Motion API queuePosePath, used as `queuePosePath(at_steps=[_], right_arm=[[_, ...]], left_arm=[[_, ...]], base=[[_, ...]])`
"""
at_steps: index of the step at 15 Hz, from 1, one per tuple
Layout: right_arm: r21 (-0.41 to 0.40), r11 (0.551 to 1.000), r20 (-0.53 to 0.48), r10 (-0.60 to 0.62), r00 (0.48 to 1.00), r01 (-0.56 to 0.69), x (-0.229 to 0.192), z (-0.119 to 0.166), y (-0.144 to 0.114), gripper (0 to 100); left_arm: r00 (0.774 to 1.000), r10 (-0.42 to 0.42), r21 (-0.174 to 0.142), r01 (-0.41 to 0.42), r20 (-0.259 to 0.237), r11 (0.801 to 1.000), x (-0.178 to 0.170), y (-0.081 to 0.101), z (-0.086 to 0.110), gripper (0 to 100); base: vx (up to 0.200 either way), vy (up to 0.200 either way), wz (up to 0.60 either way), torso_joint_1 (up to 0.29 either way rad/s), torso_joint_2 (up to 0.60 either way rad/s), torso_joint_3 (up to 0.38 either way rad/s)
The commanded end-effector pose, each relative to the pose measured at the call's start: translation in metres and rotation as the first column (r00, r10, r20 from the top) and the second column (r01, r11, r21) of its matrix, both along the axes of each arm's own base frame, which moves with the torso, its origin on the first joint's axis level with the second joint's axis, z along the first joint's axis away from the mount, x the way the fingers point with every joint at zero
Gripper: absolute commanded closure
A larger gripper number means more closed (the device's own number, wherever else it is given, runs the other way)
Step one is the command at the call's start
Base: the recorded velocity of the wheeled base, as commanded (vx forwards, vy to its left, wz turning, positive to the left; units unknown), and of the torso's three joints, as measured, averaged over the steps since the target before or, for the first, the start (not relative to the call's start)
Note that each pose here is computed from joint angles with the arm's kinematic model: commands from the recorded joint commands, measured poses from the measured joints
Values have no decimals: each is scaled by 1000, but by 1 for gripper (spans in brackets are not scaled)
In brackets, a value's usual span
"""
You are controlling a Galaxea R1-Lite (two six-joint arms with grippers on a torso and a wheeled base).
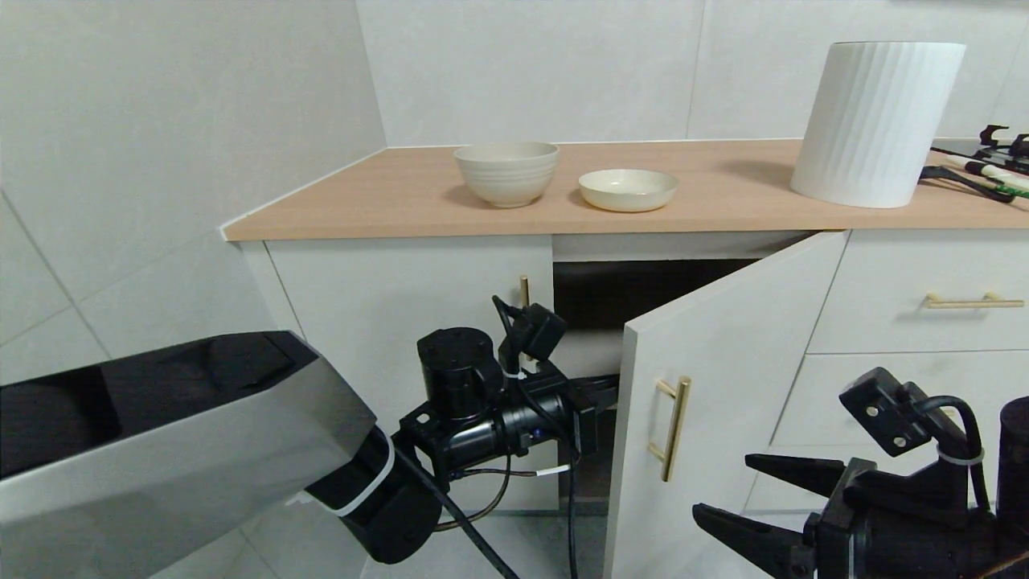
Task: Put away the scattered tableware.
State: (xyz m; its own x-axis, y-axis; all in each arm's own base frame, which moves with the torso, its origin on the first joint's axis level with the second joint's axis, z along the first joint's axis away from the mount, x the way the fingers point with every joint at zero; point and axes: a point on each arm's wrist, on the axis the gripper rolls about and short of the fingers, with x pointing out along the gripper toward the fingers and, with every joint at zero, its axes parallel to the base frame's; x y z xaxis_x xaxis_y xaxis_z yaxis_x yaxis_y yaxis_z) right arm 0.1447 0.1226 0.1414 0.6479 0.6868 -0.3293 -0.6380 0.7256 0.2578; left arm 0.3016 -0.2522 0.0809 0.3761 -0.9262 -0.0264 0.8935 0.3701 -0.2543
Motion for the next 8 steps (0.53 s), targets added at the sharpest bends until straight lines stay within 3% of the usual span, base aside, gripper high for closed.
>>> queuePosePath(at_steps=[1, 6, 8], right_arm=[[-2, 1000, -2, 0, 1000, 0, 0, -1, 0, 0], [-2, 1000, -3, 1, 1000, -1, 1, -1, 1, 0], [-3, 1000, -4, 1, 1000, -1, 1, -1, 1, 0]], left_arm=[[1000, -1, 1, 1, -2, 1000, 1, -2, -3, 100], [1000, -2, 1, 2, -2, 1000, 3, -4, -5, 100], [1000, -2, 0, 2, 0, 1000, 5, -6, -7, 100]], base=[[0, 0, 0, 0, 0, 0], [-200, 0, 0, 5, 4, 2], [0, 0, 0, 0, 0, 0]])
